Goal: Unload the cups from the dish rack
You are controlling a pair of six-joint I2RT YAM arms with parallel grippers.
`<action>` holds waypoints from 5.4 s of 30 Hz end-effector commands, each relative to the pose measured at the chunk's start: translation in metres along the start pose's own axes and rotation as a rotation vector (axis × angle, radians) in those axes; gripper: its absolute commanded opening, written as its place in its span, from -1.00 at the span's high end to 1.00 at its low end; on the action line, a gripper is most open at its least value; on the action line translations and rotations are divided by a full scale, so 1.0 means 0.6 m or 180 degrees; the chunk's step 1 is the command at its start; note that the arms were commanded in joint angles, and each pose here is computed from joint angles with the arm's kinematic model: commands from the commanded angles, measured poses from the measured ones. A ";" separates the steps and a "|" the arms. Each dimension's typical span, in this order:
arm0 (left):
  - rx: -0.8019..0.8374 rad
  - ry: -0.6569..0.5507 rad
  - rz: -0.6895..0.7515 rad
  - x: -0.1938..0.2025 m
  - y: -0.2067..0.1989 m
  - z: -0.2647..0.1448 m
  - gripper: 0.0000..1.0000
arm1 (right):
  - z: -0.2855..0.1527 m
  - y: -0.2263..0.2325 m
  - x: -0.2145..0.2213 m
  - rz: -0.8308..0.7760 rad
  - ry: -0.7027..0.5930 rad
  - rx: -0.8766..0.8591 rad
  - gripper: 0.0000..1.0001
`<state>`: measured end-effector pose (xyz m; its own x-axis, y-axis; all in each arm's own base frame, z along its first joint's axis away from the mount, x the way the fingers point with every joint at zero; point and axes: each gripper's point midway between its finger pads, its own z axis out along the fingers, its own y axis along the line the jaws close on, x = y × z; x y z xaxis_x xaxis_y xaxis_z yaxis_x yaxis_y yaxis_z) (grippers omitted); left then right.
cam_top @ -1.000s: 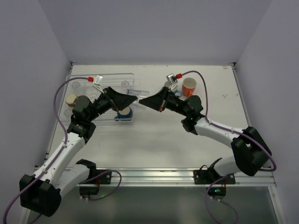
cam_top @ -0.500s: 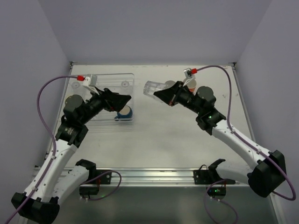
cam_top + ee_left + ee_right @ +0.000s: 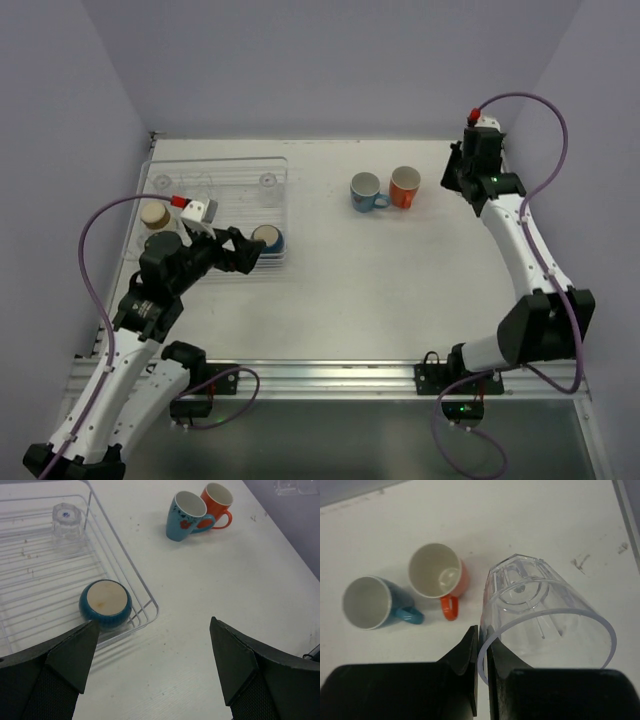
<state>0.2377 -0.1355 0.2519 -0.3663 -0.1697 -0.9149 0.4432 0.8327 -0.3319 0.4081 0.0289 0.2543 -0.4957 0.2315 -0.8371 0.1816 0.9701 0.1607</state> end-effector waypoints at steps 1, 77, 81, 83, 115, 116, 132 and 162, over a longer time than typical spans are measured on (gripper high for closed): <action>-0.0054 -0.0087 0.0245 -0.002 0.002 -0.007 -1.00 | 0.056 -0.051 0.031 -0.0331 0.0449 0.0408 1.00; -0.1253 0.1640 0.0429 0.108 0.125 0.181 -0.83 | -0.126 0.113 0.096 0.0669 -0.0518 -0.1872 -0.54; -0.1277 0.1810 0.0454 0.133 0.135 0.192 -0.85 | -0.131 0.112 0.099 0.0665 -0.0537 -0.1891 -0.54; -0.1245 0.1849 0.0446 0.139 0.134 0.195 -0.86 | -0.132 0.111 0.100 0.0663 -0.0542 -0.1882 -0.54; -0.1610 0.1646 0.0548 0.119 0.165 0.186 -0.09 | -0.154 0.144 0.111 0.0613 -0.0454 -0.2165 -0.54; -0.1608 0.1510 0.0536 0.098 0.159 0.178 -0.06 | -0.158 0.147 0.108 0.0609 -0.0471 -0.2194 -0.54; -0.0698 0.0084 -0.0055 -0.083 0.023 0.097 0.07 | -0.286 0.349 0.111 0.1477 -0.0156 -0.3784 -0.47; 0.2002 -0.0190 -0.1051 -0.114 -0.223 0.015 0.11 | -0.405 0.467 0.089 0.2002 0.0266 -0.5331 0.03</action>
<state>0.2234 -0.2346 0.3223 -0.5772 -0.3831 -0.7211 0.6134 0.3795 -0.6926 0.2400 0.3337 0.3472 -0.7546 0.5083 -0.4150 -0.5440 -0.1309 0.8288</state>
